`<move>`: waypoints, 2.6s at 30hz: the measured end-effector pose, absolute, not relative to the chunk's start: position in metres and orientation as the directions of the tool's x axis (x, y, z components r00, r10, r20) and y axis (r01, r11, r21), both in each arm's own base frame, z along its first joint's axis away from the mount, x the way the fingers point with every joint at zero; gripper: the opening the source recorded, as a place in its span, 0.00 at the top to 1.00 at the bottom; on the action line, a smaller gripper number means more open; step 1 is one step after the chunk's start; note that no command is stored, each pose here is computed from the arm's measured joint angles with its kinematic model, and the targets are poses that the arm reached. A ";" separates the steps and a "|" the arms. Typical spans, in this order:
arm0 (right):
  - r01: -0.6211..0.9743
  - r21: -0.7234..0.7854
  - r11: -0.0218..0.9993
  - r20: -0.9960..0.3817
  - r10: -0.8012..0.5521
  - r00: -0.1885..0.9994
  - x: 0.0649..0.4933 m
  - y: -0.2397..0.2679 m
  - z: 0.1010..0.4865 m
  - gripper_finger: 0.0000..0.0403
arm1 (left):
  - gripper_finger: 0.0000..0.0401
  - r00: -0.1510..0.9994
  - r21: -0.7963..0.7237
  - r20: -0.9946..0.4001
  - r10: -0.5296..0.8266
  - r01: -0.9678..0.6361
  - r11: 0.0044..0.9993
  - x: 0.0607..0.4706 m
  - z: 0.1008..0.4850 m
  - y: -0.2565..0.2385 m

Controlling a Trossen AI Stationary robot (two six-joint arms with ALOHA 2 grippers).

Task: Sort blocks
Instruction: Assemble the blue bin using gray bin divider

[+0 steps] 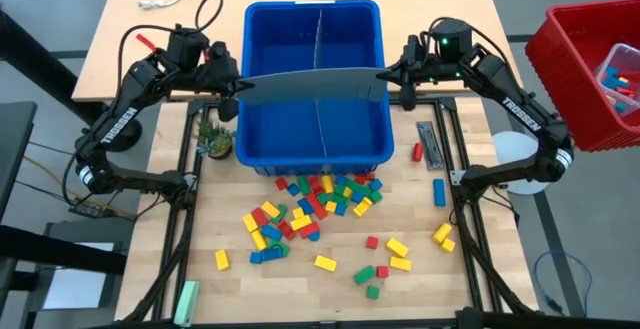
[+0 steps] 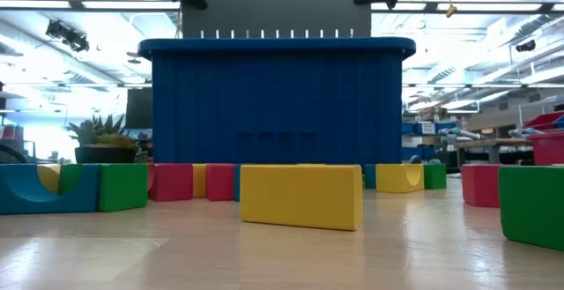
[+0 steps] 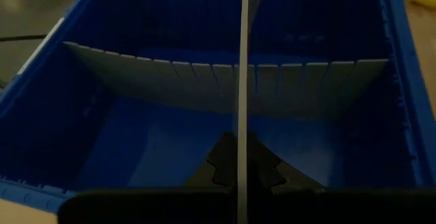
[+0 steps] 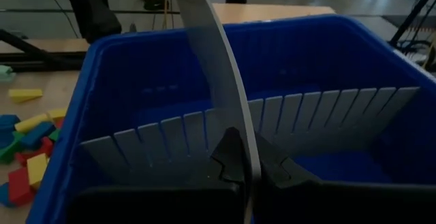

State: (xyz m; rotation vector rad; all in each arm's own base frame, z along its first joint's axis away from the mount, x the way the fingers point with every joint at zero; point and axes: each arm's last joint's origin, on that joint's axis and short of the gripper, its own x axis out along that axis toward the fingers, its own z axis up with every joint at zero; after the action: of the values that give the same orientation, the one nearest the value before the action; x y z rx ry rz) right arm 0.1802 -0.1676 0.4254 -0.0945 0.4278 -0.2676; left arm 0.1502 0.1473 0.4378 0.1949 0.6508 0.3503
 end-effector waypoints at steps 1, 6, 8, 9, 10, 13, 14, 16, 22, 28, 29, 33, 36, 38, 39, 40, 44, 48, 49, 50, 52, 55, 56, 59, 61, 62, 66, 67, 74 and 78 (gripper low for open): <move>0.238 -0.148 0.960 -0.397 -0.278 0.875 0.179 -0.167 0.426 1.00 | 0.97 0.745 0.282 -0.553 0.372 -0.252 0.926 0.150 0.438 0.147; 0.245 -0.175 0.954 -0.387 -0.296 0.874 0.170 -0.158 0.432 1.00 | 0.97 0.780 0.272 -0.524 0.343 -0.228 0.935 0.152 0.440 0.147; 0.257 -0.202 0.945 -0.395 -0.319 0.861 0.166 -0.158 0.432 1.00 | 0.97 0.794 0.267 -0.511 0.328 -0.217 0.939 0.153 0.441 0.147; 0.261 -0.208 0.943 -0.399 -0.326 0.857 0.165 -0.158 0.432 1.00 | 0.97 0.797 0.266 -0.509 0.326 -0.215 0.940 0.154 0.441 0.148; 0.264 -0.210 0.941 -0.402 -0.330 0.854 0.165 -0.158 0.432 1.00 | 0.97 0.797 0.270 -0.506 0.329 -0.216 0.938 0.154 0.442 0.148; 0.262 -0.209 0.942 -0.410 -0.327 0.851 0.166 -0.160 0.430 1.00 | 0.97 0.796 0.270 -0.507 0.329 -0.217 0.938 0.154 0.441 0.148; 0.258 -0.209 0.943 -0.415 -0.325 0.850 0.167 -0.161 0.429 1.00 | 0.97 0.795 0.270 -0.508 0.331 -0.218 0.938 0.154 0.441 0.148; 0.254 -0.198 0.947 -0.432 -0.317 0.844 0.170 -0.164 0.426 1.00 | 0.97 0.791 0.269 -0.510 0.338 -0.226 0.936 0.154 0.441 0.148; 0.246 -0.208 0.947 -0.480 -0.318 0.817 0.171 -0.166 0.419 1.00 | 0.97 0.797 0.238 -0.502 0.335 -0.245 0.940 0.154 0.442 0.148; 0.252 -0.224 0.942 -0.485 -0.332 0.809 0.171 -0.166 0.419 1.00 | 0.97 0.808 0.230 -0.496 0.318 -0.231 0.946 0.154 0.443 0.147; 0.252 -0.223 0.942 -0.484 -0.331 0.810 0.171 -0.166 0.419 1.00 | 0.97 0.805 0.234 -0.496 0.324 -0.236 0.943 0.154 0.443 0.147; 0.247 -0.218 0.944 -0.481 -0.324 0.815 0.171 -0.166 0.419 1.00 | 0.97 0.790 0.260 -0.492 0.365 -0.267 0.928 0.154 0.444 0.149; 0.246 -0.220 0.944 -0.476 -0.324 0.817 0.170 -0.165 0.420 1.00 | 0.97 0.782 0.270 -0.494 0.381 -0.279 0.922 0.154 0.444 0.149; 0.246 -0.221 0.944 -0.473 -0.325 0.819 0.169 -0.164 0.421 1.00 | 0.97 0.783 0.266 -0.494 0.378 -0.278 0.923 0.154 0.444 0.149; 0.247 -0.221 0.943 -0.473 -0.325 0.819 0.169 -0.164 0.421 1.00 | 0.97 0.789 0.259 -0.492 0.368 -0.271 0.927 0.154 0.444 0.149; 0.246 -0.221 0.944 -0.473 -0.325 0.819 0.169 -0.163 0.421 1.00 | 0.97 0.797 0.247 -0.490 0.352 -0.260 0.934 0.155 0.443 0.149; 0.247 -0.223 0.943 -0.471 -0.326 0.819 0.168 -0.162 0.422 1.00 | 0.97 0.828 0.212 -0.476 0.296 -0.219 0.952 0.157 0.444 0.146; 0.245 -0.225 0.943 -0.448 -0.323 0.833 0.165 -0.159 0.426 1.00 | 0.97 0.853 0.180 -0.444 0.275 -0.215 0.960 0.158 0.448 0.145; 0.244 -0.228 0.943 -0.441 -0.323 0.837 0.164 -0.157 0.428 1.00 | 0.97 0.855 0.183 -0.439 0.276 -0.216 0.959 0.158 0.450 0.145; 0.243 -0.231 0.942 -0.435 -0.323 0.841 0.162 -0.155 0.429 1.00 | 0.97 0.857 0.187 -0.433 0.278 -0.216 0.958 0.158 0.451 0.144; 0.244 -0.233 0.942 -0.432 -0.324 0.841 0.160 -0.153 0.430 1.00 | 0.97 0.857 0.191 -0.433 0.280 -0.216 0.957 0.157 0.451 0.144; 0.244 -0.228 0.942 -0.442 -0.324 0.837 0.159 -0.152 0.430 1.00 | 0.97 0.837 0.204 -0.451 0.310 -0.241 0.949 0.158 0.449 0.146; 0.244 -0.226 0.943 -0.446 -0.322 0.835 0.159 -0.152 0.429 1.00 | 0.97 0.837 0.201 -0.454 0.306 -0.239 0.950 0.159 0.448 0.147; 0.243 -0.219 0.945 -0.460 -0.320 0.828 0.159 -0.152 0.428 1.00 | 0.97 0.834 0.188 -0.466 0.296 -0.233 0.954 0.162 0.445 0.150; 0.245 -0.218 0.945 -0.468 -0.321 0.824 0.159 -0.152 0.427 1.00 | 0.97 0.829 0.185 -0.474 0.295 -0.234 0.954 0.164 0.442 0.151; 0.245 -0.219 0.944 -0.469 -0.322 0.822 0.159 -0.152 0.427 1.00 | 0.97 0.827 0.181 -0.481 0.292 -0.233 0.956 0.165 0.441 0.152; 0.252 -0.232 0.940 -0.459 -0.334 0.823 0.158 -0.151 0.428 1.00 | 0.97 0.826 0.170 -0.488 0.283 -0.229 0.959 0.168 0.438 0.155; 0.253 -0.235 0.939 -0.455 -0.336 0.825 0.158 -0.151 0.429 1.00 | 0.97 0.826 0.170 -0.487 0.283 -0.228 0.959 0.168 0.438 0.155; 0.250 -0.256 0.934 -0.407 -0.338 0.849 0.158 -0.150 0.435 1.00 | 0.97 0.841 0.153 -0.479 0.251 -0.201 0.968 0.167 0.440 0.154; 0.248 -0.271 0.930 -0.357 -0.337 0.871 0.158 -0.145 0.444 1.00 | 0.97 0.841 0.147 -0.482 0.247 -0.200 0.969 0.167 0.440 0.153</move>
State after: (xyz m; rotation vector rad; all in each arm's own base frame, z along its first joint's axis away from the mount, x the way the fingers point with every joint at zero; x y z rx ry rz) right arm 0.1581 -0.1450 0.4439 -0.2210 0.4110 -0.3082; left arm 0.1669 0.1534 0.4399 0.0919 0.5207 0.2362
